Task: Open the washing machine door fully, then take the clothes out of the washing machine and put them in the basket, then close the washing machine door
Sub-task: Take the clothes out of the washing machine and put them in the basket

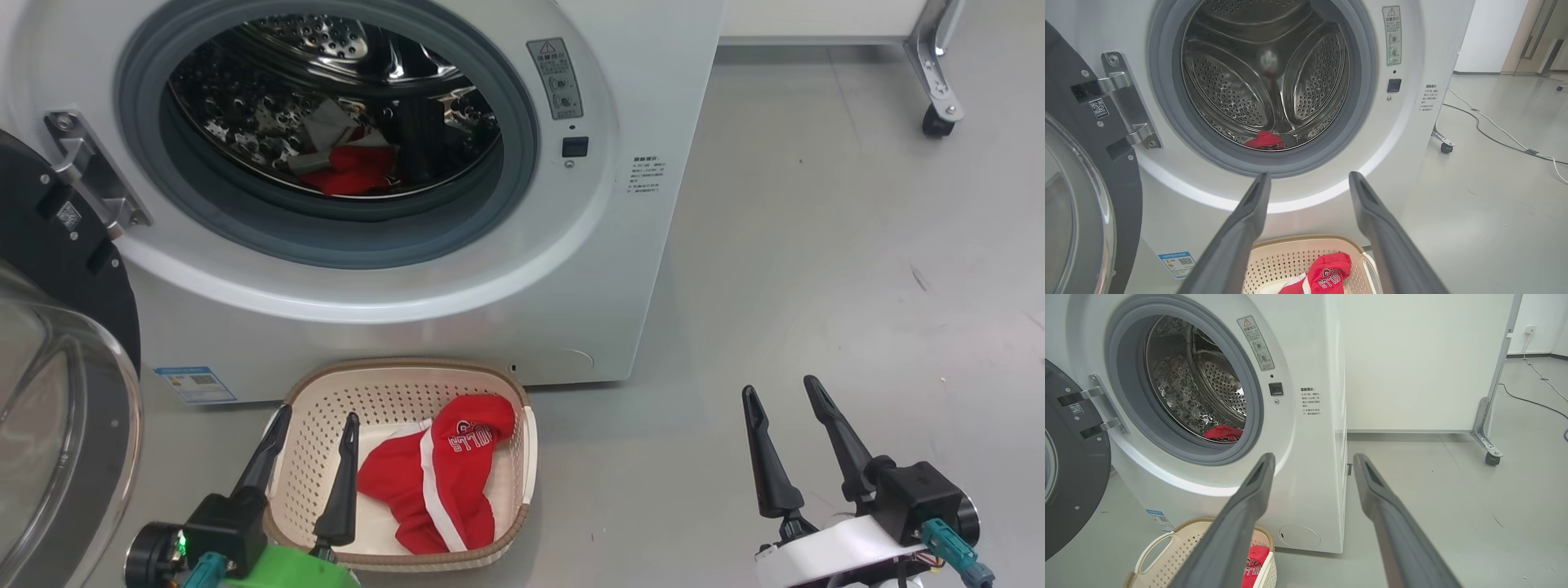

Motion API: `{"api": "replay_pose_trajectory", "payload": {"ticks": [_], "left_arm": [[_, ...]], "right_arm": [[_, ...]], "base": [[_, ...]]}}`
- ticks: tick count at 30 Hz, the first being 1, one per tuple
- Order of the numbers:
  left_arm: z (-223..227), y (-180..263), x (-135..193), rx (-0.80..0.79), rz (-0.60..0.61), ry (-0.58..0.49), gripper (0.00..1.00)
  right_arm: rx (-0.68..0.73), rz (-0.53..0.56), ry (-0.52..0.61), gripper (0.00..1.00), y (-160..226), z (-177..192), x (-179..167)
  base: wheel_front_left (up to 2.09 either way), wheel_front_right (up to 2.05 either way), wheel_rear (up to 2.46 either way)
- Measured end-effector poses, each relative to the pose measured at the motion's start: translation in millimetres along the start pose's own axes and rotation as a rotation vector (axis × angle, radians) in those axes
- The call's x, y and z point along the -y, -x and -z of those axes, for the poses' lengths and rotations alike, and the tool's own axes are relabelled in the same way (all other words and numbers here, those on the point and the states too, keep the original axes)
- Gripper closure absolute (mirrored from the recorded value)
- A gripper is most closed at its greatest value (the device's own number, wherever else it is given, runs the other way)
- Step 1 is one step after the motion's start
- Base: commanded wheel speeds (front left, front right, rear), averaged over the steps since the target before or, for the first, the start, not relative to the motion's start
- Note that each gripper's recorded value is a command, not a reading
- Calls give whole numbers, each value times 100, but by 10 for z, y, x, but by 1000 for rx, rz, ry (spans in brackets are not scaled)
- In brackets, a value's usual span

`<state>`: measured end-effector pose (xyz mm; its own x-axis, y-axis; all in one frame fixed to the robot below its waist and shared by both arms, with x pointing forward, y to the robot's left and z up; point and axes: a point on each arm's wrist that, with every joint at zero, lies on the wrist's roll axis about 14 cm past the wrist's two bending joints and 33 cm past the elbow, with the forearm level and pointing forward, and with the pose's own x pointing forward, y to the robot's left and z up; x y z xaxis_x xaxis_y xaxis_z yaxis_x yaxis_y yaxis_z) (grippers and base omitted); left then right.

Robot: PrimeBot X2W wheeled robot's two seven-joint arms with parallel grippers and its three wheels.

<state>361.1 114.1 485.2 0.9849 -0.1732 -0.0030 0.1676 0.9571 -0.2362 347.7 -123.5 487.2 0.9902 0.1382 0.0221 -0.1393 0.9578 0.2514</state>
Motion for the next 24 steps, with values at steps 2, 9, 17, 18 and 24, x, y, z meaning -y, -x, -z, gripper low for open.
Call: {"api": "replay_pose_trajectory", "payload": {"ticks": [2, 9, 17, 18, 24], "left_arm": [[40, -20, -5, -18, -1, 1, 0], [197, -173, -33, -81, -9, 10, 0], [500, -536, 2, -198, 28, 15, 0], [535, -582, 13, -211, 38, 13, 0], [767, -957, 86, -304, 93, 43, 0]], "right_arm": [[-3, 0, 4, 0, -10, 9, 0], [-20, 19, 5, 0, -52, 60, 65], [-52, 30, -5, 0, -181, 179, 113], [-57, 30, -8, 0, -197, 196, 115], [-86, 52, -26, 0, -278, 309, 181]], "base": [[0, 0, 0], [0, 0, 0], [0, 0, 0], [0, 0, 0], [0, 0, 0]]}}
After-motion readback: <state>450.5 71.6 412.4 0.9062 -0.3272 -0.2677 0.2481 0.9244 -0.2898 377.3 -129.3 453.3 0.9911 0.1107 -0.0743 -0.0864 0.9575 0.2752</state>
